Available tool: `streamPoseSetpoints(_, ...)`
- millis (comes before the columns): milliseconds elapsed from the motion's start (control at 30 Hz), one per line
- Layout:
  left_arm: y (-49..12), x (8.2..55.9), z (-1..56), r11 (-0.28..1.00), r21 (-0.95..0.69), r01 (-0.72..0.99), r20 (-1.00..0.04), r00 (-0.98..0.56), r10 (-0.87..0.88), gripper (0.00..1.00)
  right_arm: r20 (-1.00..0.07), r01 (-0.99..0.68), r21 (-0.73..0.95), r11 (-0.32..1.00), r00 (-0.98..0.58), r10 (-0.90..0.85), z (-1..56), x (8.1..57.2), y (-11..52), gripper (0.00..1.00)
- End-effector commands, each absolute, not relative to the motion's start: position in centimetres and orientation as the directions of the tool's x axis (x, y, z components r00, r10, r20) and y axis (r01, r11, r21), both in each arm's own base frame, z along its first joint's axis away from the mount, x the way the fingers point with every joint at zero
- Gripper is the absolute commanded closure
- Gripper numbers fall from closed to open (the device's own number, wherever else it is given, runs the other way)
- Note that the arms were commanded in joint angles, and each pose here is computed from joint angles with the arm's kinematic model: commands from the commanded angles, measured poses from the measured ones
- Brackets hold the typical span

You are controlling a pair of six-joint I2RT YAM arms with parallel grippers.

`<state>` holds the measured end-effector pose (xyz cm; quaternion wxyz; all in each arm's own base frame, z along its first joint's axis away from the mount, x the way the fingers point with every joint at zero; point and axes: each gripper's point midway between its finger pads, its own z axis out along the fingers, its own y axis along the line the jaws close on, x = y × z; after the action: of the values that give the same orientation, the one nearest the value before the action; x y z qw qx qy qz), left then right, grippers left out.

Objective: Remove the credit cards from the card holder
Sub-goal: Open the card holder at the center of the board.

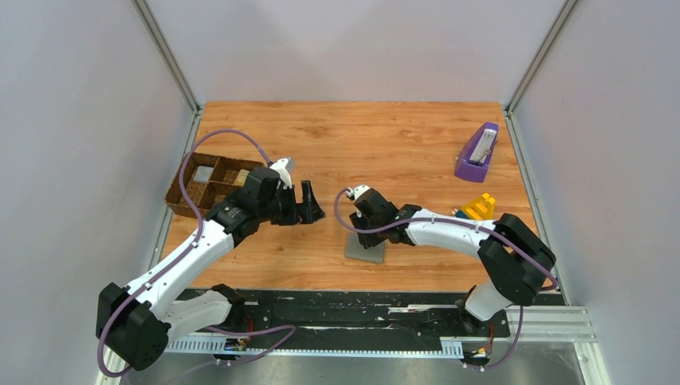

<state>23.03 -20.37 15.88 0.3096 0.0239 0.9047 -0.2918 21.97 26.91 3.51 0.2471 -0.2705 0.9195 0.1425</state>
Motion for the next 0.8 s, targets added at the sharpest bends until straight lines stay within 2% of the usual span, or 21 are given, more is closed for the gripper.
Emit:
streamPoseSetpoints(0,-20.8,23.5,16.7,0.812,-0.534,0.236,-0.593,-0.789,-0.161,0.0,-0.479,-0.549,0.029,0.835,-0.741,-0.47,1.5,21.4,25.4,0.73)
streamPoseSetpoints(200,-20.8,23.5,16.5,0.814,-0.532,0.232,-0.589,-0.792,-0.159,0.0,-0.493,-0.5,0.024,0.866,-0.759,-0.425,2.1,21.7,25.4,1.0)
streamPoseSetpoints(400,-21.0,23.5,16.0,0.813,-0.537,0.226,-0.576,-0.802,-0.157,0.0,-0.508,-0.43,0.133,0.893,-0.803,-0.311,4.2,21.8,27.2,1.0)
streamPoseSetpoints(767,-21.4,23.4,15.1,0.81,-0.55,0.205,-0.547,-0.821,-0.163,0.01,-0.407,-0.19,0.364,0.912,-0.913,-0.027,7.5,22.0,27.5,1.0)
